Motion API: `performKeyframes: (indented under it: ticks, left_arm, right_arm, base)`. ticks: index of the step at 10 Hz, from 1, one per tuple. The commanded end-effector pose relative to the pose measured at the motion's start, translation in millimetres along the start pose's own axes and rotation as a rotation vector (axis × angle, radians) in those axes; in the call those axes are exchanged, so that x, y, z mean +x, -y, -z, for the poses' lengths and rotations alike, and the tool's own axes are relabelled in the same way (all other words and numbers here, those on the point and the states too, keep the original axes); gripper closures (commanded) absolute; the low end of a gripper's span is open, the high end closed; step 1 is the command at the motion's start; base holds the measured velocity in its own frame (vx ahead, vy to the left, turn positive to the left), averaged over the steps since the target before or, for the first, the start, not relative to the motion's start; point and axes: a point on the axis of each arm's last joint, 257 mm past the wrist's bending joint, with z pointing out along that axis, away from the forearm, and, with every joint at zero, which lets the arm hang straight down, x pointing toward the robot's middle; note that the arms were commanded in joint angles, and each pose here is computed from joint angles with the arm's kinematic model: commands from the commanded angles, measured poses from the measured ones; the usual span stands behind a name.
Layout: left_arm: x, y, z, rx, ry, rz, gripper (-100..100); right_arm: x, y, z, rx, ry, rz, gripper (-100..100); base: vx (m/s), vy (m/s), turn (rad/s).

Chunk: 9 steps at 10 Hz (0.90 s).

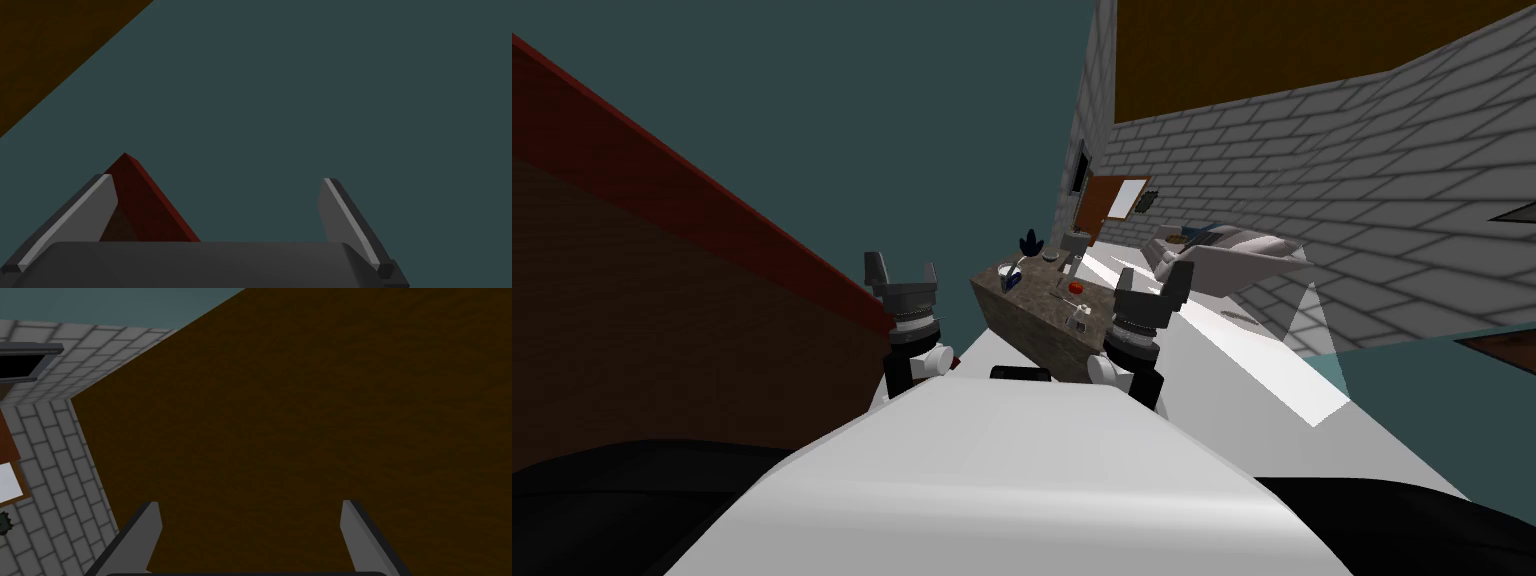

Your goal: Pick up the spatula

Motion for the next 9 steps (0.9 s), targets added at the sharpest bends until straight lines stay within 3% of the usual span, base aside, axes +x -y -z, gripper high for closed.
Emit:
performKeyframes:
  ticks: [1,9]
  left_arm:
    - [0.0,0.0,0.0,0.000,0.000,0.000,0]
    - [0.0,0.0,0.0,0.000,0.000,0.000,0]
  right_arm:
    - [7.8,2.9,0.8,0.004,-0.040,0.006,-100]
    - [54.5,30.2,15.4,0.045,-0.288,0.058,-100]
  base:
    - [-0.004,0.004,0.012]
    - [-0.007,0.010,0.023]
